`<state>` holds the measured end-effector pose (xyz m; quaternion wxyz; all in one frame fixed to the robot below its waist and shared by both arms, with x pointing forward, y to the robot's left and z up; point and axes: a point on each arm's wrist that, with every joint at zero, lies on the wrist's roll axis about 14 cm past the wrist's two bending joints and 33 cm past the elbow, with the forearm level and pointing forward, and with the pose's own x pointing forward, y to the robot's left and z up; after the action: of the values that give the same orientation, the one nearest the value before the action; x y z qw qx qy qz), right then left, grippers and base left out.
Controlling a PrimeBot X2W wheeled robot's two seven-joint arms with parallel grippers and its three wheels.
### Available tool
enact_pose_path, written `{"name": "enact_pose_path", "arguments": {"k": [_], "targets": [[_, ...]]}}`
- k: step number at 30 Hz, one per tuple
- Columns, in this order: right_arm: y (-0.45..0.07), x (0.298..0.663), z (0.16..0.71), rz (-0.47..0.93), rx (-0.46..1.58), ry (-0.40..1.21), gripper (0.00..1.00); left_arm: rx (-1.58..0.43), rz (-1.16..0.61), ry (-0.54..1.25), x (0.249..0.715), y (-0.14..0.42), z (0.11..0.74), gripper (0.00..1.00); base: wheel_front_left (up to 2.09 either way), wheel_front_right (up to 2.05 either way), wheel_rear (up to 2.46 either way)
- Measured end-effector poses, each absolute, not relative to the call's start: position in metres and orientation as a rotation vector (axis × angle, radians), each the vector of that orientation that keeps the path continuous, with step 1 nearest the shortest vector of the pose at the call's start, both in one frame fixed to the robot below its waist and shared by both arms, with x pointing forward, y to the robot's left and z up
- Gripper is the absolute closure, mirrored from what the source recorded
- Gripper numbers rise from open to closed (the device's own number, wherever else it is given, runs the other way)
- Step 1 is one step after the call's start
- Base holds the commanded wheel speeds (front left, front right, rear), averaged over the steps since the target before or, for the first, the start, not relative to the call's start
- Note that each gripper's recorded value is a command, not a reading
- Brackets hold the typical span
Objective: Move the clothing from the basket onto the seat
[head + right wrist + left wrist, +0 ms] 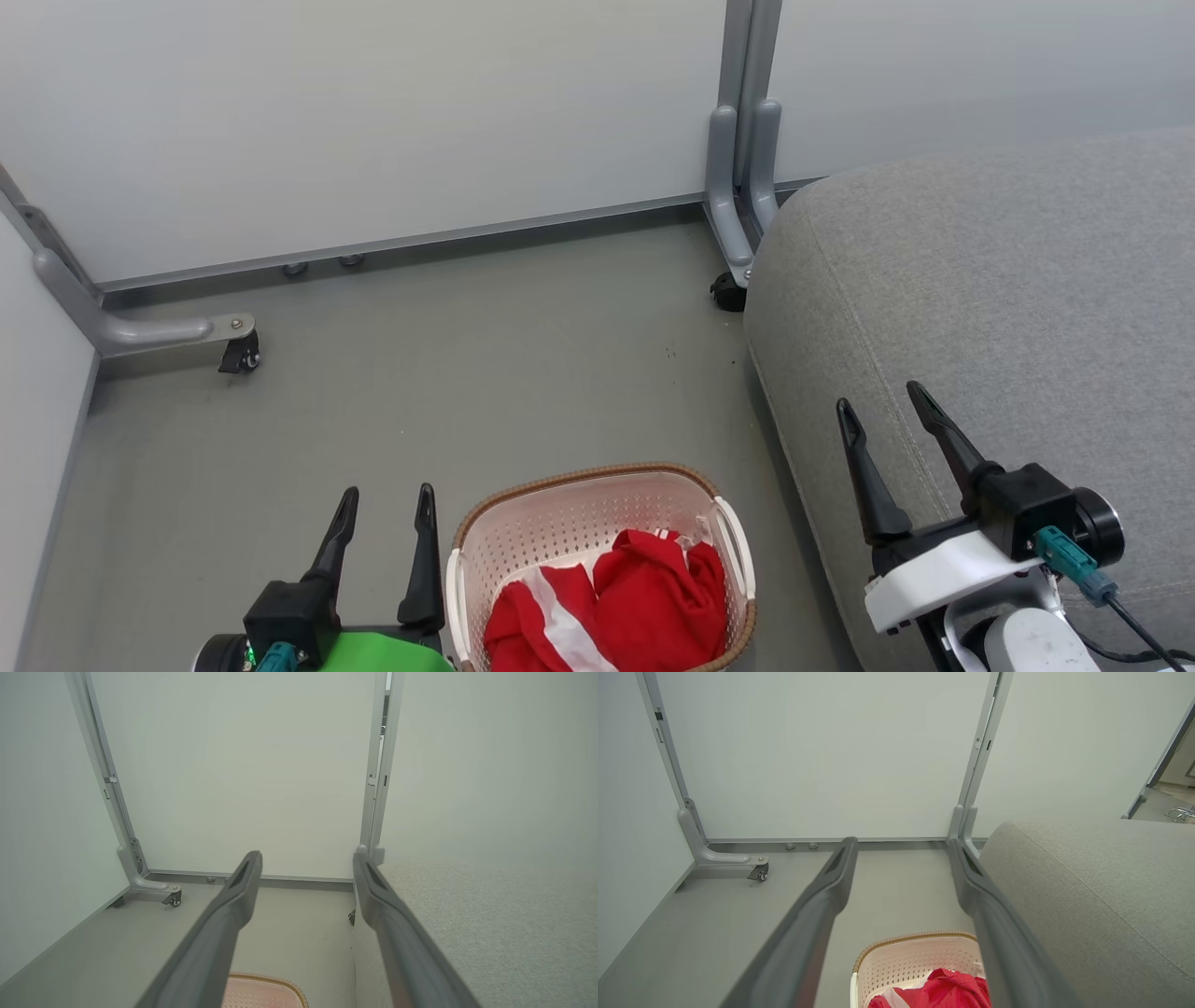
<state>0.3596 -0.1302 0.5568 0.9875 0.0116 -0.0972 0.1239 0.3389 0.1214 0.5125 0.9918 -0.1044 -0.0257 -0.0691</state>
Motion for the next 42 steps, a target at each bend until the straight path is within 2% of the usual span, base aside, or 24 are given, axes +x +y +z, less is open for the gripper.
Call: {"name": "enact_pose_path", "arguments": {"k": [9, 26, 42], "targets": [[-0.129, 0.357, 0.559, 0.24, 0.015, -0.214, 0.0, -0.177, -0.145, -0.101, 0.336, 0.119, 0.524, 0.0, 0.0, 0.0, 0.0], [-0.131, 0.35, 0.54, 0.208, 0.169, -0.172, 0.0, -0.295, -0.15, -0.114, 0.327, 0.132, 0.521, 0.0, 0.0, 0.0, 0.0], [-0.124, 0.347, 0.534, 0.228, 0.152, -0.161, 0.0, -0.276, -0.166, -0.105, 0.324, 0.129, 0.515, 0.0, 0.0, 0.0, 0.0]]}}
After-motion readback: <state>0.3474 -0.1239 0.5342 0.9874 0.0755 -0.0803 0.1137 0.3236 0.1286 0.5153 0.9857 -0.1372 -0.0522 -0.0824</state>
